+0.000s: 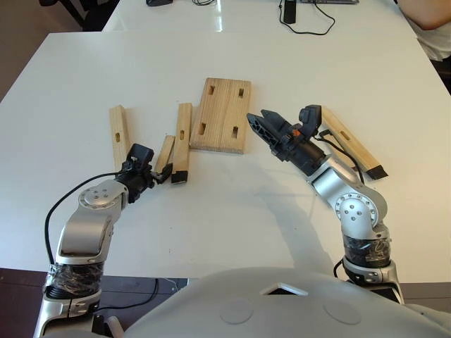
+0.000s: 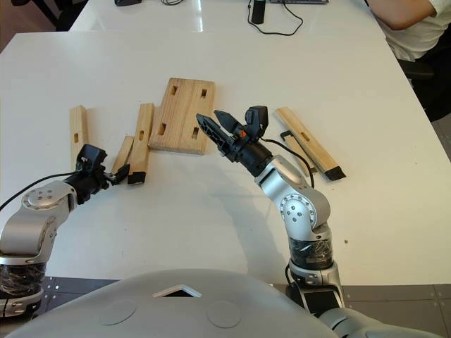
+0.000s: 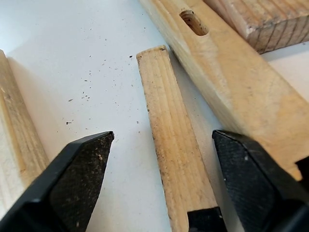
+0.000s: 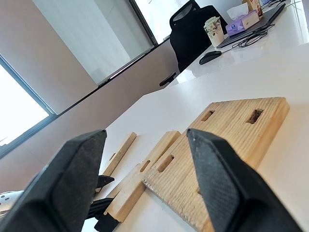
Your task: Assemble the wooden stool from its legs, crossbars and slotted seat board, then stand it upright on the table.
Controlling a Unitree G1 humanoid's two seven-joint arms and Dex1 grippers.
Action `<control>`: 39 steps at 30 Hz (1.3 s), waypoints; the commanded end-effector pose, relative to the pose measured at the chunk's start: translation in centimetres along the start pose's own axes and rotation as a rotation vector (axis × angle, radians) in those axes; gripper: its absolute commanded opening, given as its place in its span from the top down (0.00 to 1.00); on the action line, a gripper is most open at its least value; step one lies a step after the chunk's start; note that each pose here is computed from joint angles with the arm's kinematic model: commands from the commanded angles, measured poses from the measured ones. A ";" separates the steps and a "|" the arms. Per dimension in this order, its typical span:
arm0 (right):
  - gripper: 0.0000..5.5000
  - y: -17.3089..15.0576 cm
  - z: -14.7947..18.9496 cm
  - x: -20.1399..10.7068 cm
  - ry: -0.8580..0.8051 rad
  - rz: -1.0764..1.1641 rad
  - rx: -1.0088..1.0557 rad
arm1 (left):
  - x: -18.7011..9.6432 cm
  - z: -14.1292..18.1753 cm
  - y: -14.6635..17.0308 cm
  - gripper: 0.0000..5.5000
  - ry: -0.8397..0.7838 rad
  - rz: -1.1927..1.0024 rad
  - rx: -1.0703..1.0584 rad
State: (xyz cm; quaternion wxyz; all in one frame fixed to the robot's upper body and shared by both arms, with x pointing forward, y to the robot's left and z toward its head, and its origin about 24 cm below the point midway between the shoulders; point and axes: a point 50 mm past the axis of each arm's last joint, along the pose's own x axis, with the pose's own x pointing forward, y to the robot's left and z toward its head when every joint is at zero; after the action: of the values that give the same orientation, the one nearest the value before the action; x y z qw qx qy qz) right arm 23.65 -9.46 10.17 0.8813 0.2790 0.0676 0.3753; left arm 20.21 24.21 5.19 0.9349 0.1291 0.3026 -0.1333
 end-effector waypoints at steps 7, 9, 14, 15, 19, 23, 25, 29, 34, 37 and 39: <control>0.44 -0.6 0.8 -0.2 -0.057 -0.083 -0.041 | -0.4 -2.8 -0.5 0.61 0.250 -0.033 -0.093; 0.44 -0.8 1.5 -0.2 -0.095 -0.115 -0.097 | -0.5 -2.7 -0.3 0.67 0.258 -0.030 -0.093; 0.44 -0.8 2.8 0.1 -0.112 -0.124 -0.211 | -0.4 -1.9 0.3 0.76 0.227 -0.007 -0.088; 0.44 -0.8 3.0 0.2 -0.109 -0.123 -0.217 | -0.3 -1.7 0.4 0.76 0.217 -0.001 -0.089; 0.44 -1.6 4.1 0.3 -0.070 -0.126 -0.243 | 0.2 1.7 2.0 0.76 0.030 0.037 -0.166; 0.44 -1.4 8.2 1.8 -0.068 0.018 -0.275 | -1.8 13.2 3.8 0.76 -0.621 -0.159 -0.424; 0.44 0.0 10.9 2.9 -0.101 0.167 -0.195 | -4.0 17.0 2.2 0.76 -0.878 -0.411 -0.466; 0.44 4.1 15.3 2.9 -0.102 0.532 -0.094 | -6.4 20.1 -1.0 0.76 -1.087 -0.855 -0.474; 0.44 6.0 17.8 2.7 -0.081 0.706 -0.063 | -6.9 20.5 -2.7 0.76 -1.088 -1.081 -0.479; 0.41 6.2 18.5 2.5 -0.094 0.750 -0.050 | -7.2 20.4 -3.4 0.76 -1.059 -1.160 -0.461; 0.36 6.2 18.4 2.4 -0.072 0.770 -0.047 | -7.4 20.3 -3.8 0.76 -1.028 -1.201 -0.430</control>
State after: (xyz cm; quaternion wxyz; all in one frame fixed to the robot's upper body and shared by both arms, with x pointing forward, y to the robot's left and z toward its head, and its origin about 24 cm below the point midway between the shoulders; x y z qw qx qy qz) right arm 27.80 -12.32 28.86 0.6946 0.2826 -0.0871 0.6559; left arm 24.42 15.66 24.87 0.7381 -0.3279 -0.1399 -0.5727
